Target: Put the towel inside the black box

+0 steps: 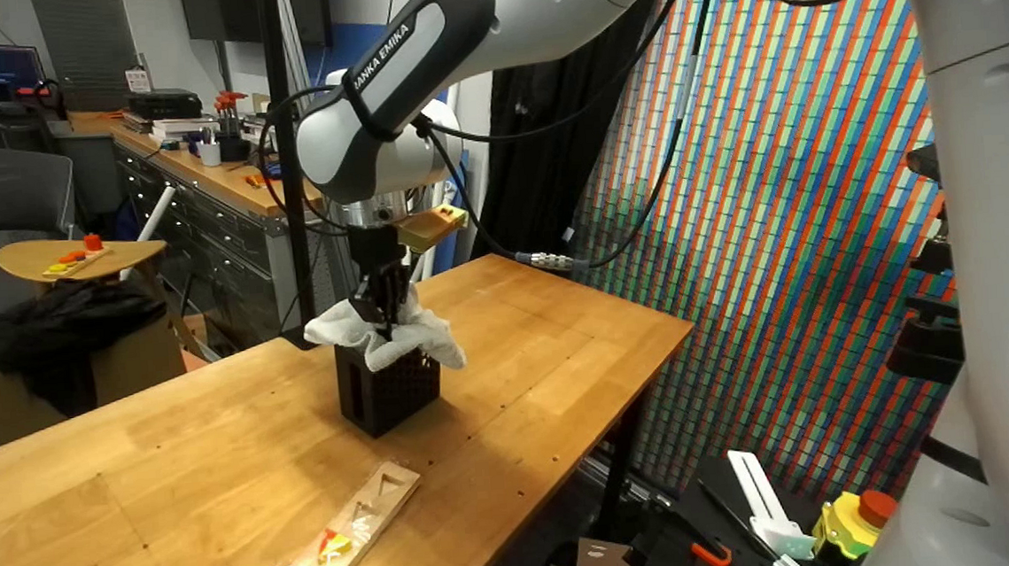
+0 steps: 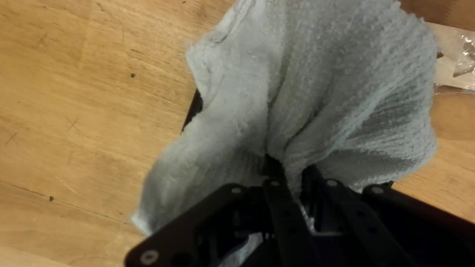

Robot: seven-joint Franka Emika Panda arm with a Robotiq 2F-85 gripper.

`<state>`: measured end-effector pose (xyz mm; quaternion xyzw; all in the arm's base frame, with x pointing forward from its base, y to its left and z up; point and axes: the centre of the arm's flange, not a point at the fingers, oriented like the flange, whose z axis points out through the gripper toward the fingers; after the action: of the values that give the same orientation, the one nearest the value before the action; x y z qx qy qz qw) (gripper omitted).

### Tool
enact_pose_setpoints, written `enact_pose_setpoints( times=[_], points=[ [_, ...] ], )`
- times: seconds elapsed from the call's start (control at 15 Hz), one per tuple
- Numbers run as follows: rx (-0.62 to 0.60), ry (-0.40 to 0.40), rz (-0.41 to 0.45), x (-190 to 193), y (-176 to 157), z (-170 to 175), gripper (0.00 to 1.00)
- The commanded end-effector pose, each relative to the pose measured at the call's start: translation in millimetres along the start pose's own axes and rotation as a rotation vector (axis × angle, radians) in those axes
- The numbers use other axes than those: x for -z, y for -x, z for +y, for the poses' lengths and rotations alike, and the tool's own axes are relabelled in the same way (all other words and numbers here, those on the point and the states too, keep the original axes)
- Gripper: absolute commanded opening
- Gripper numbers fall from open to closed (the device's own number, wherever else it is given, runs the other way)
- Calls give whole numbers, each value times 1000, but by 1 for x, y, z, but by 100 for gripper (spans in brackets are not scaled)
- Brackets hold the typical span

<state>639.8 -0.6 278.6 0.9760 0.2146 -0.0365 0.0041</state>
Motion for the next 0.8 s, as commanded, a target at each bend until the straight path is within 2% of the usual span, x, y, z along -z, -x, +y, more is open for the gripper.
enact_pose_setpoints(
  times=[0.0,0.4,0.53,0.73],
  points=[
    [16,-58,19,-26,-2,5,5],
    [39,-176,21,-62,-6,2,5],
    [36,-199,29,-61,-2,3,5],
    [16,-192,38,-49,4,7,7]
  ],
)
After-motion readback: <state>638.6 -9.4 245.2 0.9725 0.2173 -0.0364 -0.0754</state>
